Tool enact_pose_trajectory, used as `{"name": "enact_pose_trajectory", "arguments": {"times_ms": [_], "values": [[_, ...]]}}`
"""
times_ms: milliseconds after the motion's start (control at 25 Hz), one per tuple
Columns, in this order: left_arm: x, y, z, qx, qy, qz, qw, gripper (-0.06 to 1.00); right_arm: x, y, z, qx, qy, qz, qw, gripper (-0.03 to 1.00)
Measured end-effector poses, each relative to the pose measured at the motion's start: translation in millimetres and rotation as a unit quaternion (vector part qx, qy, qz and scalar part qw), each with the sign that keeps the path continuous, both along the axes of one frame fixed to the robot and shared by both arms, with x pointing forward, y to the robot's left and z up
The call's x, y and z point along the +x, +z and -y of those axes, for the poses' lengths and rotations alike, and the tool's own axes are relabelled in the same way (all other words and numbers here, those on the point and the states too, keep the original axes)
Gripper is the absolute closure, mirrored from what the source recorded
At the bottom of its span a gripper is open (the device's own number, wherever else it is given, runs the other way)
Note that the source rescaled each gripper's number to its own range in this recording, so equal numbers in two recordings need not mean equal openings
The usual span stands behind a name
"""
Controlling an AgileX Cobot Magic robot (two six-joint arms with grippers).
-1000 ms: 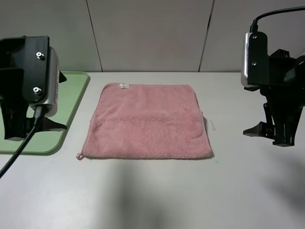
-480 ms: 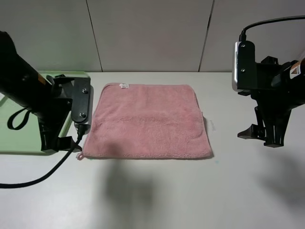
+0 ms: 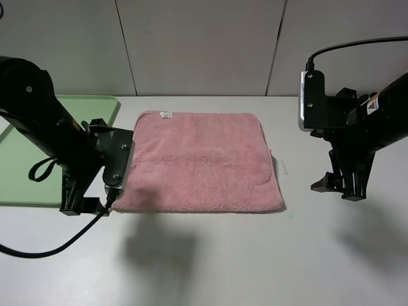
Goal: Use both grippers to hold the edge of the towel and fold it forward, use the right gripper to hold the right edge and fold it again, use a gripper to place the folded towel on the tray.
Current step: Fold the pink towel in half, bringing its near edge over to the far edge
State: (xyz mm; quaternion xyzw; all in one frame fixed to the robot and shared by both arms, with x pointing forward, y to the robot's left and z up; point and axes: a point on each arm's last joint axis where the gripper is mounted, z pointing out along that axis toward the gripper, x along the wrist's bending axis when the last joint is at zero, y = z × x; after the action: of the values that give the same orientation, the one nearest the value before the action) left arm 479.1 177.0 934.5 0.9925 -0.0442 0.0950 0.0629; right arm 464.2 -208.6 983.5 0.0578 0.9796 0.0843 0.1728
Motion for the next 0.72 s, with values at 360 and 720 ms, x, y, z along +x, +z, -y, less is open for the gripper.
{"name": "enact_pose_trajectory", "arguments": {"times_ms": [360, 720], "values": [[4, -18, 2, 0.017, -0.046, -0.01, 0.999, -0.05, 9, -22, -4, -0.008, -0.002, -0.028, 1.0, -0.03], [11, -43, 4, 0.027, -0.051, -0.017, 0.998, -0.05, 15, -32, -7, 0.0, -0.008, -0.027, 1.0, -0.03]]}}
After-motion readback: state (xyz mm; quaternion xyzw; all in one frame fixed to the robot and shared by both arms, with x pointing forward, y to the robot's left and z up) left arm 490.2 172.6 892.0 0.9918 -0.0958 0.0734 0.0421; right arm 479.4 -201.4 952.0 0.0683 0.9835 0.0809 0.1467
